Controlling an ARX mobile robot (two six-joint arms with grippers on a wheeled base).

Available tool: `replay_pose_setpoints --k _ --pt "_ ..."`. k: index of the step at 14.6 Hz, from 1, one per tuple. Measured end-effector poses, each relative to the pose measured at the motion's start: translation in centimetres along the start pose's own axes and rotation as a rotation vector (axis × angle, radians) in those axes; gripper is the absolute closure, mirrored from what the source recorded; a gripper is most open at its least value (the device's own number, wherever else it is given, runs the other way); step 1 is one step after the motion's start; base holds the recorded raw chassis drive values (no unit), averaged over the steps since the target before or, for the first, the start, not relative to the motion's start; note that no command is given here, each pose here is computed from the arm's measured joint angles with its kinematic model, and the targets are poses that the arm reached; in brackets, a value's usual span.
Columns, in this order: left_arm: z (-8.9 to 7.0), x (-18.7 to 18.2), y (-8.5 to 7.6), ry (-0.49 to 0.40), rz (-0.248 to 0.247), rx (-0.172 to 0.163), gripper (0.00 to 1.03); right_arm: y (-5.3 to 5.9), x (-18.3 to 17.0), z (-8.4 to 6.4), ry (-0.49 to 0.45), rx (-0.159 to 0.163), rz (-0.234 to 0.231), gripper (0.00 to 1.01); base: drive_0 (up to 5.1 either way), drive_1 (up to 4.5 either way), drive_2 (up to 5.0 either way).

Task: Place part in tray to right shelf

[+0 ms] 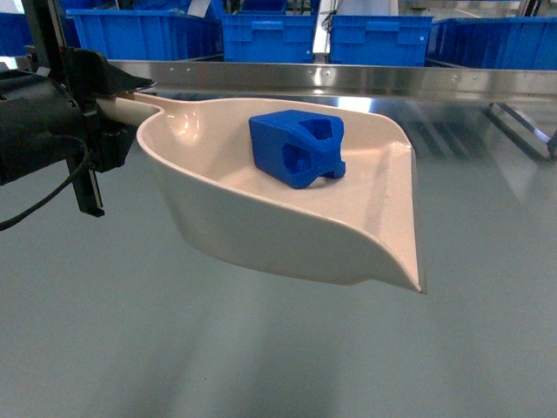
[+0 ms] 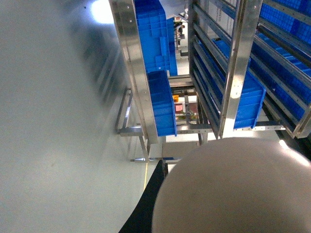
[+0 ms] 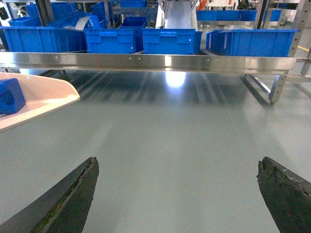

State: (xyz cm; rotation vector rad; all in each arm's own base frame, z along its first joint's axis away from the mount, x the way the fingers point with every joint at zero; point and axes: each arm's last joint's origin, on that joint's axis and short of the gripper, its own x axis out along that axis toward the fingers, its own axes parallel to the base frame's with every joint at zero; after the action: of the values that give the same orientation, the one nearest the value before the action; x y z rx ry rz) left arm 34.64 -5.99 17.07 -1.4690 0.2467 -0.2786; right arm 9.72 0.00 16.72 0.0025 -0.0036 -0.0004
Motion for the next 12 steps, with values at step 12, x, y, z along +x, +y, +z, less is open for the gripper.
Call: replay_pose_setpoints --k 12 --pt "0.00 0.00 -0.02 0.000 -0.002 0.000 0.91 0.00 0.00 0.01 -0.002 0.000 0.000 0.03 0.0 2.18 -2.2"
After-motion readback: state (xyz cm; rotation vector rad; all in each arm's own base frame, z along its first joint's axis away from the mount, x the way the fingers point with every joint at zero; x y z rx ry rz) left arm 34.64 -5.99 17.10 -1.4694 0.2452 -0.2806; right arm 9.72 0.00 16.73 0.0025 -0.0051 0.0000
